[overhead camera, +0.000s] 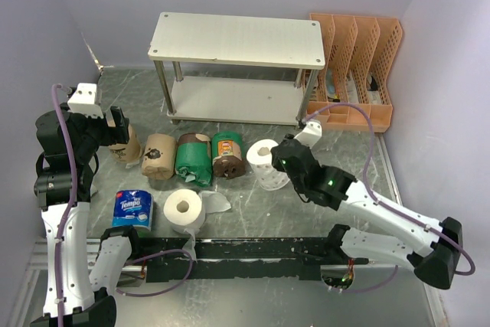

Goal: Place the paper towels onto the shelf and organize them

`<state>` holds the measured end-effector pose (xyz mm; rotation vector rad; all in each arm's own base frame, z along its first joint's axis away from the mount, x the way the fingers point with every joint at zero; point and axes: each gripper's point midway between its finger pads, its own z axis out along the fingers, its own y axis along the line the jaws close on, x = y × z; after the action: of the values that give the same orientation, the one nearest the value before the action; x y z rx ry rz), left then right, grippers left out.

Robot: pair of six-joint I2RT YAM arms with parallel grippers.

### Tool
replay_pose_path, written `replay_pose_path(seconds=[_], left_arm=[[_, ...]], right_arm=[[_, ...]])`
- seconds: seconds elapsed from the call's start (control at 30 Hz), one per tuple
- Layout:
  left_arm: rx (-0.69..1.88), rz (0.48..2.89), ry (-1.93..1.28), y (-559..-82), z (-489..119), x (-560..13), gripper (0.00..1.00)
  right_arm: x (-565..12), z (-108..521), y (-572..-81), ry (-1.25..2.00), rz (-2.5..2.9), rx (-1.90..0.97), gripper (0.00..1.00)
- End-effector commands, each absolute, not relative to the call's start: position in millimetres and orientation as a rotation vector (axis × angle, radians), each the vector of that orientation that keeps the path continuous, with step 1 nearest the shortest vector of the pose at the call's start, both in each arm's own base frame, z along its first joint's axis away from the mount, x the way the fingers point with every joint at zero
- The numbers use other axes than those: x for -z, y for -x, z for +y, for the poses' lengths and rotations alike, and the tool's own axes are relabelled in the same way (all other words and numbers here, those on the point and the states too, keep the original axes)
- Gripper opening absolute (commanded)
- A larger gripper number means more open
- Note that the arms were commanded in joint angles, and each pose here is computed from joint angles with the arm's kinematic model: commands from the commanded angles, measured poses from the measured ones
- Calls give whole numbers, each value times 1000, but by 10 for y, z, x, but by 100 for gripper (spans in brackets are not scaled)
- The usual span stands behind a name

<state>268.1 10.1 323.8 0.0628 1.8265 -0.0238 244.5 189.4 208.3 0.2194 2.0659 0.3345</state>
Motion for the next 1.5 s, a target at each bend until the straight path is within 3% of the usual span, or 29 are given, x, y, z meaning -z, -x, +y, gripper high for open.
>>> replay_pose_path(seconds=[0.0, 0.23, 0.57, 1.0, 1.37, 1.47], left_arm=[[18, 1792, -88, -2704, 79, -3326, 94], [19, 1792, -89, -2713, 74, -3312, 94], [11, 1796, -89, -2724, 88, -3291, 94], [3, 1800, -68, -2780, 118, -3243, 94], [16, 1812, -75, -2798, 95, -3203, 94], [-5, 1810, -63, -2789, 130, -3216, 94]], right_arm=[[-2515, 1854, -2757, -404, 1717, -467, 0], [-2672, 1563, -3077, -522, 1333, -471, 0], [-2752, 1573, -3979, -596, 1140, -521, 0], [-2378, 1398, -4982, -726, 1178, -501, 0], [-2055, 1301, -5075, -760, 1260, -395, 26], [-2165, 1339, -5025, -707, 1247, -415, 53]])
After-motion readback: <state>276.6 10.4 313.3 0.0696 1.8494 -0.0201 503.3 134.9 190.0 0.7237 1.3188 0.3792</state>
